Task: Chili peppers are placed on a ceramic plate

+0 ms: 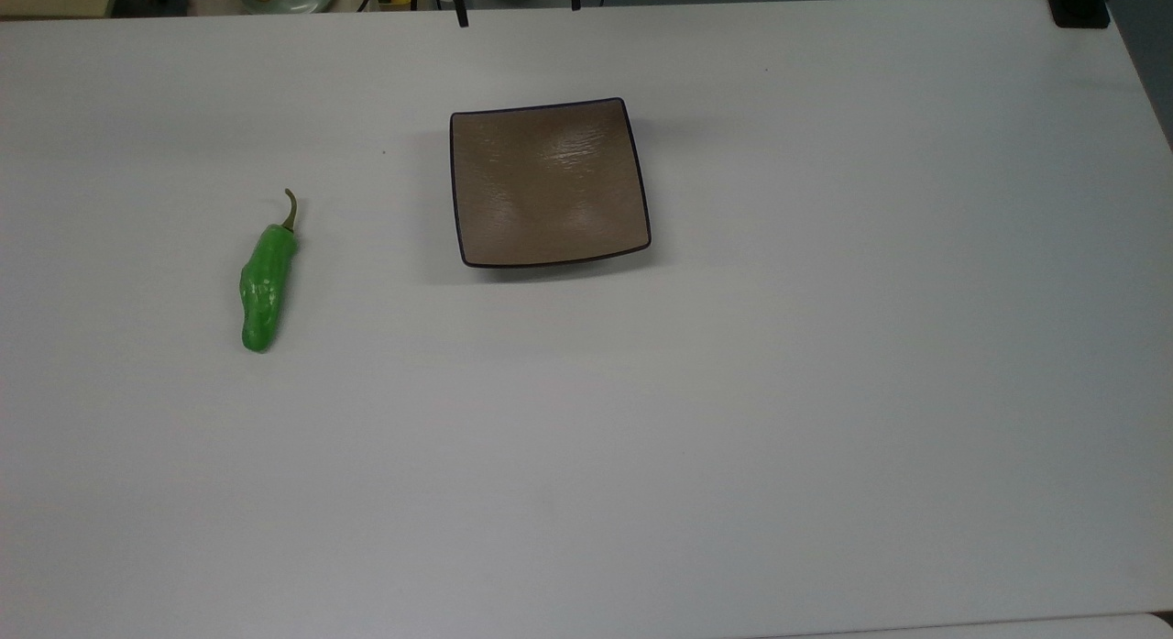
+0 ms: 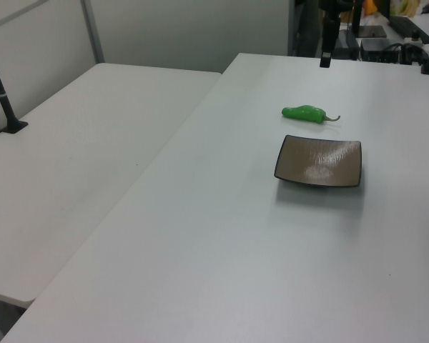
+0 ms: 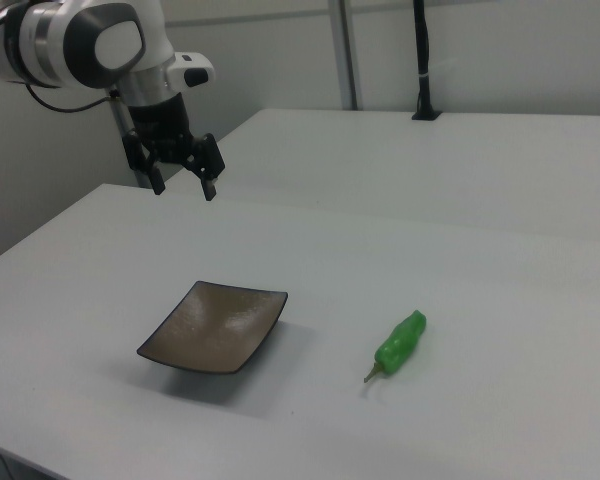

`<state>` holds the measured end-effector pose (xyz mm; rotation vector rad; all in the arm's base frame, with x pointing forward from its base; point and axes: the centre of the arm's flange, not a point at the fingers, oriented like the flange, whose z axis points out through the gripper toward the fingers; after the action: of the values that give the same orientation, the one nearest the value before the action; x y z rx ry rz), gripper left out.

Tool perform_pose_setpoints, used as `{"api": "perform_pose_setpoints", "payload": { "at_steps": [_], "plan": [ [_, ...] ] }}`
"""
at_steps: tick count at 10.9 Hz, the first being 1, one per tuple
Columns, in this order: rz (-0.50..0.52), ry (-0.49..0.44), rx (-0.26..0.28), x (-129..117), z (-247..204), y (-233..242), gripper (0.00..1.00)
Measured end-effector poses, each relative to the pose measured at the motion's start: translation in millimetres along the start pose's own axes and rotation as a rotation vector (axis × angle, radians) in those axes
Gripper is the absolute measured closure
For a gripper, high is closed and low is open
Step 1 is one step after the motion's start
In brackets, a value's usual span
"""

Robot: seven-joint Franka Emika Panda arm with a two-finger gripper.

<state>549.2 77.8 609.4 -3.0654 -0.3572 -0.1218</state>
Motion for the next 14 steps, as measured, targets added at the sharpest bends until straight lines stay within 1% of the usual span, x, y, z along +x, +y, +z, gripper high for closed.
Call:
{"api": "perform_pose_setpoints", "payload": {
  "at_steps": [10,13,14],
  "plan": [
    [0.000,-0.011,0.000,2.6,6.7,0.0,0.00],
    [-0.110,-0.020,0.002,4.5,11.9,-0.3,0.00],
    [-0.126,-0.027,0.003,6.0,15.9,0.0,0.00]
  ]
}}
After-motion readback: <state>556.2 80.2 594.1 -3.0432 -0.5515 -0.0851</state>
